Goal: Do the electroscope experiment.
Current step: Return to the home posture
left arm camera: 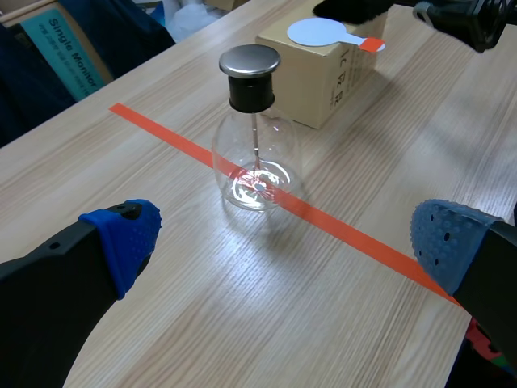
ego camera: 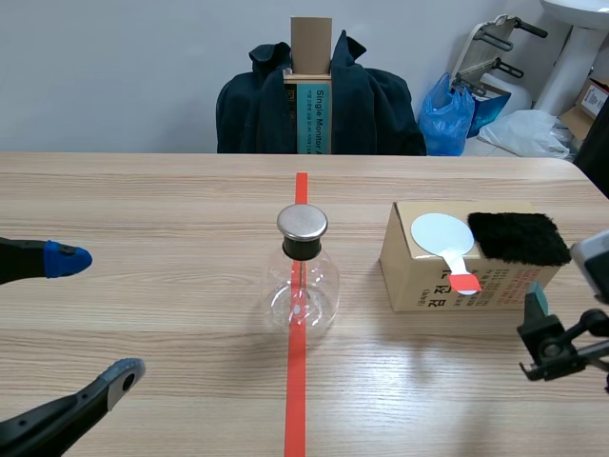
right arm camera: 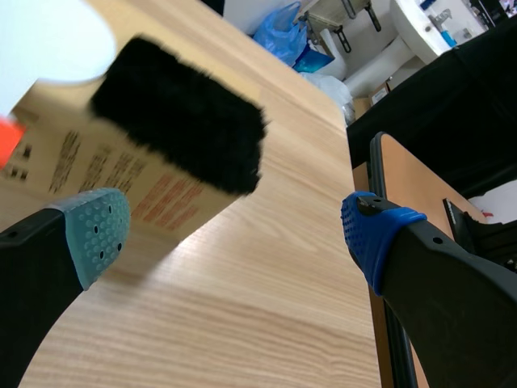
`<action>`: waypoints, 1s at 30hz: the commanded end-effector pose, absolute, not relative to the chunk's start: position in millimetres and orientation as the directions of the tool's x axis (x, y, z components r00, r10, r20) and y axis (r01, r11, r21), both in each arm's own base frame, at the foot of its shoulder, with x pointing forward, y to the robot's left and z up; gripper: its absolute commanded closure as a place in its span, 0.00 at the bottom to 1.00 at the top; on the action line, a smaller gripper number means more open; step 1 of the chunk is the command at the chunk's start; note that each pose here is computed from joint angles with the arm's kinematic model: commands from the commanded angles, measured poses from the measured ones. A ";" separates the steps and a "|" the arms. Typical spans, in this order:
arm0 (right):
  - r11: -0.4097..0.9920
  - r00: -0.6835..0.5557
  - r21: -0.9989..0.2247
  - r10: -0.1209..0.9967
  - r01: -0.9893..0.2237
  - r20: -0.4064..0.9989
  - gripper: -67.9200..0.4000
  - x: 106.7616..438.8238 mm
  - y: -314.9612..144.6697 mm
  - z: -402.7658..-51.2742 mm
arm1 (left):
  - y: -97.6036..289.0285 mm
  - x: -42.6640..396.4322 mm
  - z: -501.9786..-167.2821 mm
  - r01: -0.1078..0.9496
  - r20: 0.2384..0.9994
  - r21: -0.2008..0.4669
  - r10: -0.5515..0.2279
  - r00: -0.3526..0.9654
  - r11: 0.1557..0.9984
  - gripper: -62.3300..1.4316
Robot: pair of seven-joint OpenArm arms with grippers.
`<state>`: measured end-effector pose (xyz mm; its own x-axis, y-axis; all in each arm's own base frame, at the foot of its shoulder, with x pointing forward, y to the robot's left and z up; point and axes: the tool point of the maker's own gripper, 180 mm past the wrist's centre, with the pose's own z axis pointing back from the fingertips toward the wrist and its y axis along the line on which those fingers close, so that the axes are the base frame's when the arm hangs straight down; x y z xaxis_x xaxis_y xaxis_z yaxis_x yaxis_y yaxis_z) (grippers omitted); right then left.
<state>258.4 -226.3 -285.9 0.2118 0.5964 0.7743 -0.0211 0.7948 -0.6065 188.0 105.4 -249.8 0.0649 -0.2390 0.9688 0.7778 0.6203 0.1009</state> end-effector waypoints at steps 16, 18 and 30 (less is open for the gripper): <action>0.867 -0.078 -0.419 0.414 -0.269 0.907 0.12 305.9 -188.9 -186.8 | 102.5 190.9 -236.4 0.795 0.963 0.142 -0.266 0.026 0.590 0.00; 0.845 -0.080 -0.396 0.394 -0.360 0.915 0.08 301.1 -174.7 -191.0 | 102.5 190.9 -236.6 0.795 0.963 0.142 -0.267 0.027 0.590 0.00; 0.695 -0.062 -0.290 0.334 -0.658 0.940 0.03 270.1 -125.3 -208.5 | 102.7 190.1 -239.3 0.798 0.958 0.152 -0.286 0.026 0.583 0.00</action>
